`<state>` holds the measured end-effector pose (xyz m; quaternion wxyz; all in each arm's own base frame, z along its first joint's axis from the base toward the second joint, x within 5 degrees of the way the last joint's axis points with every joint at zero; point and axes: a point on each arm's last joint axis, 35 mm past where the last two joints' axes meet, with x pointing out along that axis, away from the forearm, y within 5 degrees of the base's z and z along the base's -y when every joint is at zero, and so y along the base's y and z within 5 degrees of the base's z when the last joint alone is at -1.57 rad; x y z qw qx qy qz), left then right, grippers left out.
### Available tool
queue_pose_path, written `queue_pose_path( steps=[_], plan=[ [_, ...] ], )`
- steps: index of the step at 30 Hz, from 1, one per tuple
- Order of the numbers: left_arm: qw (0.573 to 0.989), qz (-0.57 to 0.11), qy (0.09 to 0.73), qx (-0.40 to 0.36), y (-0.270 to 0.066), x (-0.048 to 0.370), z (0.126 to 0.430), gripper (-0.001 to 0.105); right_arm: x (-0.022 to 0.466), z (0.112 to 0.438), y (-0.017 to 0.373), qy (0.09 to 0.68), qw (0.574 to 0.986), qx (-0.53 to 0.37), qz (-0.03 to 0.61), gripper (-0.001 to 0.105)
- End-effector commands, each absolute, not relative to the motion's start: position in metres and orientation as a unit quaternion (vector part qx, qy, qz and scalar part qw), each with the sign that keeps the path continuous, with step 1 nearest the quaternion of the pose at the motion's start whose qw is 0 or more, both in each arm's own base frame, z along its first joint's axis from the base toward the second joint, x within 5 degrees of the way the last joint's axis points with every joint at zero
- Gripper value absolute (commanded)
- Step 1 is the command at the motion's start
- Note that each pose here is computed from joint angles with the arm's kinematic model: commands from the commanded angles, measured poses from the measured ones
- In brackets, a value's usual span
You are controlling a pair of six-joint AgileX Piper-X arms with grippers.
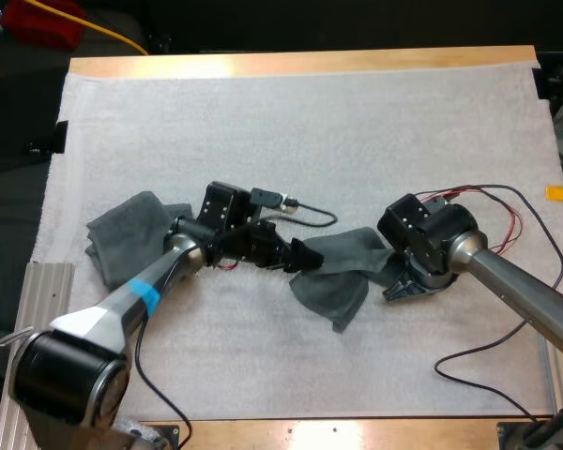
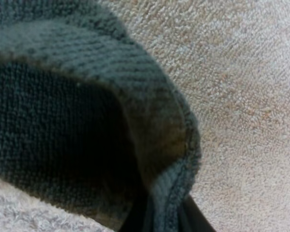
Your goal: Pick towel from pile, fold and stack
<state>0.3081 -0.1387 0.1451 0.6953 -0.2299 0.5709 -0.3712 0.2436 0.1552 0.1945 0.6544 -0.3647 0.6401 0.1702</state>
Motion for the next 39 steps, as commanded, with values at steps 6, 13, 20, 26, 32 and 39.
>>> queue_pose_path(
  steps=[6,13,20,26,32,39],
  plan=[
    [0.666,-0.375,0.591,-0.257,-0.144,0.313,0.133,0.069,0.243,0.197,0.154,0.642,0.657,-0.358,0.168,0.001],
    [0.634,-0.411,0.592,-0.281,-0.146,0.311,0.135,0.069,0.244,0.197,0.154,0.639,0.663,-0.354,0.165,0.001],
    [0.627,-0.418,0.592,-0.286,-0.146,0.311,0.136,0.044,0.244,0.197,0.154,0.640,0.664,-0.352,0.164,0.001],
    [0.614,-0.410,0.608,-0.291,-0.145,0.307,0.134,0.024,0.244,0.197,0.154,0.640,0.665,-0.348,0.160,0.001],
    [0.588,-0.424,0.615,-0.311,-0.145,0.305,0.136,0.012,0.244,0.197,0.154,0.641,0.667,-0.346,0.158,0.001],
    [0.600,-0.441,0.590,-0.311,-0.142,0.302,0.167,0.000,0.244,0.197,0.155,0.639,0.668,-0.347,0.157,0.001]
  ],
)
